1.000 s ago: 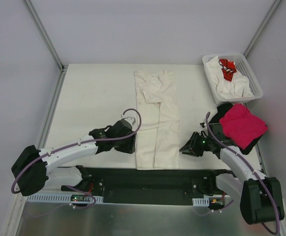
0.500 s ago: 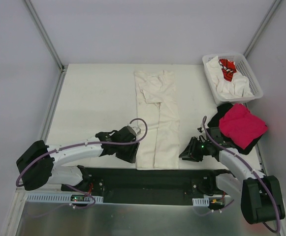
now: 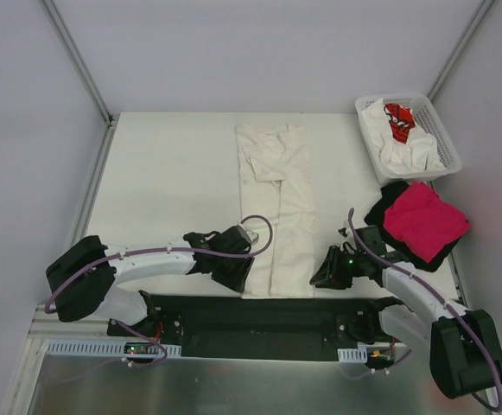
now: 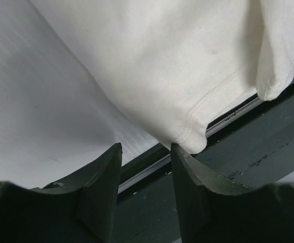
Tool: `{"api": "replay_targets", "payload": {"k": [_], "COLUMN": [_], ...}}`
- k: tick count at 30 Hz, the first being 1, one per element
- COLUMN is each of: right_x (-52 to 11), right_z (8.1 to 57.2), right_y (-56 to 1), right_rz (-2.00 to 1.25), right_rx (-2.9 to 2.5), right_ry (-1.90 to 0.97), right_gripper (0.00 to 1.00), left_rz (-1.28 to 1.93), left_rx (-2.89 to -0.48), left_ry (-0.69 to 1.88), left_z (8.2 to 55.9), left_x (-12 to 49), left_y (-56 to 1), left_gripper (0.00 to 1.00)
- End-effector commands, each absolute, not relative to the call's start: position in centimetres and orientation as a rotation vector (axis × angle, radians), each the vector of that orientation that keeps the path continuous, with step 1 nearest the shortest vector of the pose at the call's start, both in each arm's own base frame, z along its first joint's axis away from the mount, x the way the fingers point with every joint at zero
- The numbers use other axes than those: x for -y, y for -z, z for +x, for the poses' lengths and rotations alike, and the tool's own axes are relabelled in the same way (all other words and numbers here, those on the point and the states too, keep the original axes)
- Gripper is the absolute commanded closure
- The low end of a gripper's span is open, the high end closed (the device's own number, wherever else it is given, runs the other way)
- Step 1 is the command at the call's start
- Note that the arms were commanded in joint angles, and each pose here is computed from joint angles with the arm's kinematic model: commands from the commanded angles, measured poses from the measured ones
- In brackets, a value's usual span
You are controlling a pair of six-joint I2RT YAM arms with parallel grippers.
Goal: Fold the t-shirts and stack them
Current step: Grab the bottom of the folded rectangular tshirt with both arms
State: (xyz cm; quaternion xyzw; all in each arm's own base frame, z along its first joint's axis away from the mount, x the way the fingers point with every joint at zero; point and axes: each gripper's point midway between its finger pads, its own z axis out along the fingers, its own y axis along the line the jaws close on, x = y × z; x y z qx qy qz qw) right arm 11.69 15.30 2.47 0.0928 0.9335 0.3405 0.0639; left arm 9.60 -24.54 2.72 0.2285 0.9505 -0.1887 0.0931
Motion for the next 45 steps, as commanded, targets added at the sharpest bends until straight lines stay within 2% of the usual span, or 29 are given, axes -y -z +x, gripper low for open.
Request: {"api": "replay_targets", "payload": {"k": [1, 24, 45], "right_x": [-16.0, -17.6, -17.9], "right_z": [10.9, 10.2, 10.6], "right_y": [-2.5, -2.1, -2.2], "right_rz": [0.281, 0.262, 0.248], "right_rx": [-2.834, -2.861, -2.873], "right_ry": [-1.055, -1.061, -1.05], "right_gripper": [0.67, 0.68, 0.67], "left_rz": [0.696, 0.551, 0.575], "left_rx": [-2.795, -2.751, -2.776], "left_ry": [0.628, 0.673, 0.627], "left_z": [9.5, 8.7, 9.7], "left_x": [26.3, 24.7, 26.4], "left_y": [-3.5, -5.8, -3.5], "left_gripper": [0.58, 0.59, 0.61]}}
